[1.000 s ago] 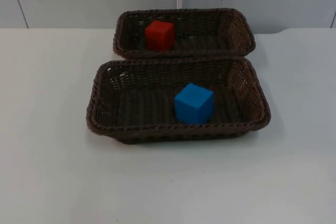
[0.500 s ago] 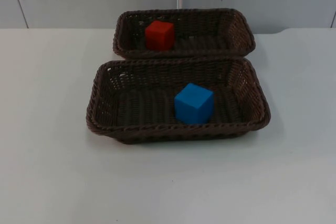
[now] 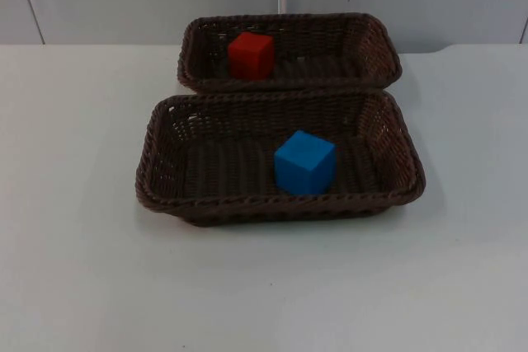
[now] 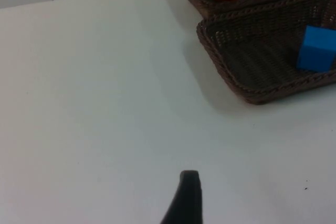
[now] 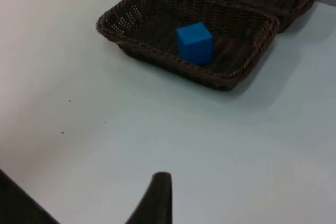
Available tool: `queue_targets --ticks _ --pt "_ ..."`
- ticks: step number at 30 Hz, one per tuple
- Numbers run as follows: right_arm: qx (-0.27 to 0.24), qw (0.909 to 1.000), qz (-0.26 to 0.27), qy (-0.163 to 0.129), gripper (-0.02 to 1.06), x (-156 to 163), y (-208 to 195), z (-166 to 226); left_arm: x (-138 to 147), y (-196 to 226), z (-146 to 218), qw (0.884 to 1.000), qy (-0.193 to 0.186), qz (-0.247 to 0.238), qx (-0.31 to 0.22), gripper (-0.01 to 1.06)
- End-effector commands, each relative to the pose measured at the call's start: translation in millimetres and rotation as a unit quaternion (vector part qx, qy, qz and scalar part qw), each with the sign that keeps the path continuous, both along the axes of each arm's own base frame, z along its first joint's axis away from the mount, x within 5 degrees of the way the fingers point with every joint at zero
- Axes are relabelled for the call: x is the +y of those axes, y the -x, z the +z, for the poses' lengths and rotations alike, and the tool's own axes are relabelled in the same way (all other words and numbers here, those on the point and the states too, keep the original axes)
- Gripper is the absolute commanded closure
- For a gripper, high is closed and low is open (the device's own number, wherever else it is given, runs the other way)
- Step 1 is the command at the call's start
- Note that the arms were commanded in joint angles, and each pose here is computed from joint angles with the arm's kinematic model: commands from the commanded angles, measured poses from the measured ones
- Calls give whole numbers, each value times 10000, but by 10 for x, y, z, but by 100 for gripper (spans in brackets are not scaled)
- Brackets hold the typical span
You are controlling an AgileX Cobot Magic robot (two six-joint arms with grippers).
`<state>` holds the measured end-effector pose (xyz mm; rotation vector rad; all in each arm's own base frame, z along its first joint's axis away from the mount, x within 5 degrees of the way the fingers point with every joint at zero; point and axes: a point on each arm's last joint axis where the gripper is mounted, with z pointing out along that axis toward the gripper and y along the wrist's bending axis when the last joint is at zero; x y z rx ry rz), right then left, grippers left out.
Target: Pick up one cube with the left hand and place it into the upper basket. Pick up one cube with the right hand and place it into the lower basket.
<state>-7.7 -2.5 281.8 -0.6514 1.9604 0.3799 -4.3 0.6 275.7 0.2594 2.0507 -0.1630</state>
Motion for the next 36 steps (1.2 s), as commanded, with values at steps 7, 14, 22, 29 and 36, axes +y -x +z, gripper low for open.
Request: queue_targets --ticks 7,14,22,29,36 --pt "15 10000 -4 3 19 -1 -5 -17 -5 5 -15 10000 54 -22 26 32" --pt "14 10000 -4 3 9 -2 -5 -17 -4 6 -12 10000 29 -37 13 15" --pt "14 10000 -4 3 -1 -2 -5 -17 -4 6 -12 10000 29 -37 13 0" --pt "19 10000 -8 -4 -1 -2 -5 -17 -4 6 -12 10000 29 -37 13 0" --pt "19 10000 8 -23 -1 2 -3 -15 -4 6 -12 10000 29 -37 13 0"
